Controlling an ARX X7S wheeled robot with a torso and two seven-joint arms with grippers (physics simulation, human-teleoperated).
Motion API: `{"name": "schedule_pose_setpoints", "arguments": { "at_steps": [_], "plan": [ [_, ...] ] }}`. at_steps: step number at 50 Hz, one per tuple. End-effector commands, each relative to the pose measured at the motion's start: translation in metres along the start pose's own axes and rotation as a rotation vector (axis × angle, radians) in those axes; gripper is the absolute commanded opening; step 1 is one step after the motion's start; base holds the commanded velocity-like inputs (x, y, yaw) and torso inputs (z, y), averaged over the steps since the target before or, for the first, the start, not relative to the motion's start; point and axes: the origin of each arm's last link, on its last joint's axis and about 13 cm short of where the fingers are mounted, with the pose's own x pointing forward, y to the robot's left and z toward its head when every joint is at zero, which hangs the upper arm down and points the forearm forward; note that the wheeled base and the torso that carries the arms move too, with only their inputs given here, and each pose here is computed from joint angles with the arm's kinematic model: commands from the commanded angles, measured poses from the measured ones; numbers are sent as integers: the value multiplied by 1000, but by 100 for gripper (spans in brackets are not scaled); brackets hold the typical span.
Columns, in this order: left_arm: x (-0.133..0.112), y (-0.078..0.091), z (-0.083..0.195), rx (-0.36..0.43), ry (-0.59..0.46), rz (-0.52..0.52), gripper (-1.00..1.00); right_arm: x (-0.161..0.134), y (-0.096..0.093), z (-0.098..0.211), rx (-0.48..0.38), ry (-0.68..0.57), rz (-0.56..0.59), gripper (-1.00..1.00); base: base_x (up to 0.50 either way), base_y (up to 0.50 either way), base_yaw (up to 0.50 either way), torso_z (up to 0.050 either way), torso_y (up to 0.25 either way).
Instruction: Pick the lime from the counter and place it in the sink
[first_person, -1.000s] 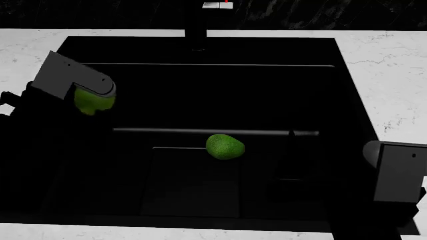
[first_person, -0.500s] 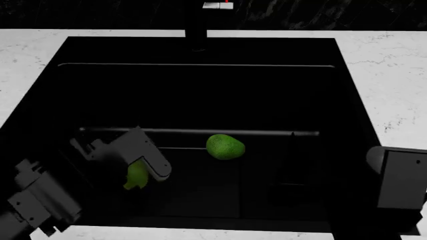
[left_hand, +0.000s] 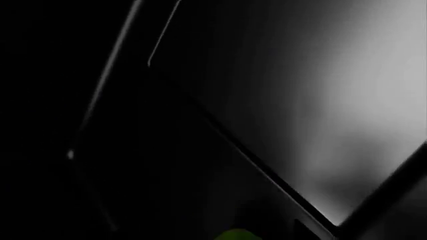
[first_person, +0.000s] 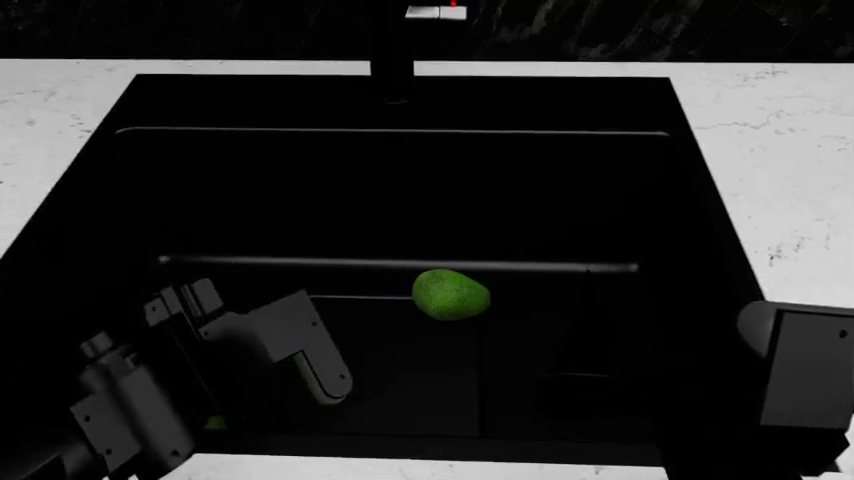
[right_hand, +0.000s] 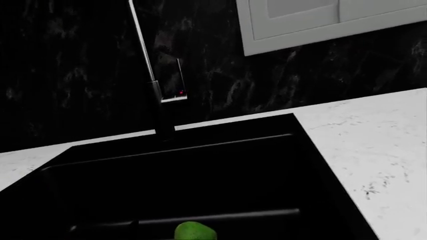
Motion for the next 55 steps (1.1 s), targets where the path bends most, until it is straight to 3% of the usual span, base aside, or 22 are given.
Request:
{"name": "schedule_pose_setpoints", "arguments": {
  "at_steps": [1,10,19,27,31,40,47,55],
  "plan": [
    [9,-16,-5,-58,-5,-86,100,0,-1,-1,5,-4,-2,100,0,0,0,0,0],
    [-9,6,6,-130,-99,-64,100,1,-1,-1,7,-4,2,100,-1,0,0,0,0],
    [-66,54,15,-331,-332,25,100,0,1,3,5,-10,10,100,0,0,0,0,0],
    [-103,74,4,-494,-524,102,100,1,3,3,2,-9,23,100,0,0,0,0,0],
    [-117,70,-6,-534,-588,118,100,1,2,2,2,-8,21,100,0,0,0,0,0],
    [-146,44,-31,-567,-714,147,100,4,2,-2,7,0,26,100,0,0,0,0,0],
    [-159,8,-59,-599,-798,137,100,0,0,-2,8,-4,21,100,0,0,0,-1,0],
    [-167,-20,-79,-623,-836,163,100,0,-1,-8,21,-2,24,100,0,0,0,0,0]
  ]
}}
